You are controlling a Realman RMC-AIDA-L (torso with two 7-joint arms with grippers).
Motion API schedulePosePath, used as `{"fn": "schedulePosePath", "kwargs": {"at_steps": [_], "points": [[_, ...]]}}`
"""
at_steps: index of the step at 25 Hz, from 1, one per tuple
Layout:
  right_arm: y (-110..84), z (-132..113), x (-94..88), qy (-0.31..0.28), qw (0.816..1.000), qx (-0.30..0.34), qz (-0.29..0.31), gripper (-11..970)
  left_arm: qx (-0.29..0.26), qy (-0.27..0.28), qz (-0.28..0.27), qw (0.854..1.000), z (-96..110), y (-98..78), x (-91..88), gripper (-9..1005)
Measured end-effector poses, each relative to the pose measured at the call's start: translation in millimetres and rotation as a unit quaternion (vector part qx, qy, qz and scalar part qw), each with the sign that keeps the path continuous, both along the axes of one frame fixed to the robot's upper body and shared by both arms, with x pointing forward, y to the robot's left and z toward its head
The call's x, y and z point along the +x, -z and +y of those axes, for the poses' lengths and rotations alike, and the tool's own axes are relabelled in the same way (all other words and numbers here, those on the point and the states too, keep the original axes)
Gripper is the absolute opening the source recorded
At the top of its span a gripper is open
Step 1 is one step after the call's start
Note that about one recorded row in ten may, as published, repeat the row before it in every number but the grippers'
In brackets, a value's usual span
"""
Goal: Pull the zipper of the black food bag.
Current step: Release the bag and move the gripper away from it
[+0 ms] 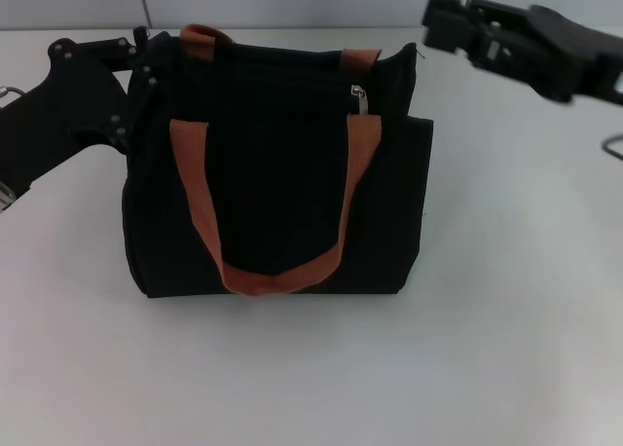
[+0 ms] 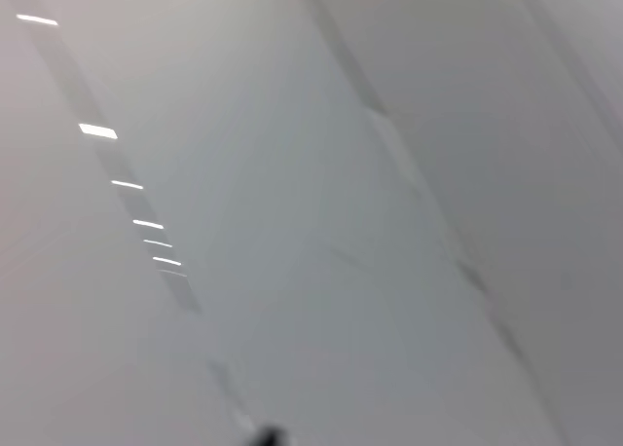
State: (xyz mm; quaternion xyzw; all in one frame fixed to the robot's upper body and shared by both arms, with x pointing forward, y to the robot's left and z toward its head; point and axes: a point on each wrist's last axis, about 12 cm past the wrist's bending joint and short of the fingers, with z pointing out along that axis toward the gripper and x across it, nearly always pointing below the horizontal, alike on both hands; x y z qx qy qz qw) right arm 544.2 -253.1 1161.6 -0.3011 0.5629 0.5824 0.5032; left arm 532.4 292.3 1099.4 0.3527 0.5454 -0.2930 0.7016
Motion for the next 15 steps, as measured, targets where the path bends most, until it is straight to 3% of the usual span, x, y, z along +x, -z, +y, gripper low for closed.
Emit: {"fn": "schedulePosePath", "kwargs": {"at_steps": [2,6,11,12,15], "points": [[16.3,-3,-22.7,-0.022,0.997,0.020,-0.068,282,-0.006,0.001,0.009,1.000,1,-0.1,0.0,71],[36.6,-8,-42.7,-0.027,0.993,0.010,-0.113,461,-0.009,0.003,0.016,1.000,1,0.0,-0.2,73],[70.2,-7,-67.4,-0.054,0.989,-0.066,-0.121,738,-0.014,0.007,0.029,0.999,1,0.7,-0.5,75],[84.5,-5,-75.1,-0.060,0.986,-0.100,-0.121,741,-0.016,0.008,0.032,0.999,1,0.8,-0.6,75],[97.5,-3,-80.5,-0.058,0.982,-0.130,-0.123,751,-0.022,0.009,0.044,0.999,1,1.1,-0.6,76]]}}
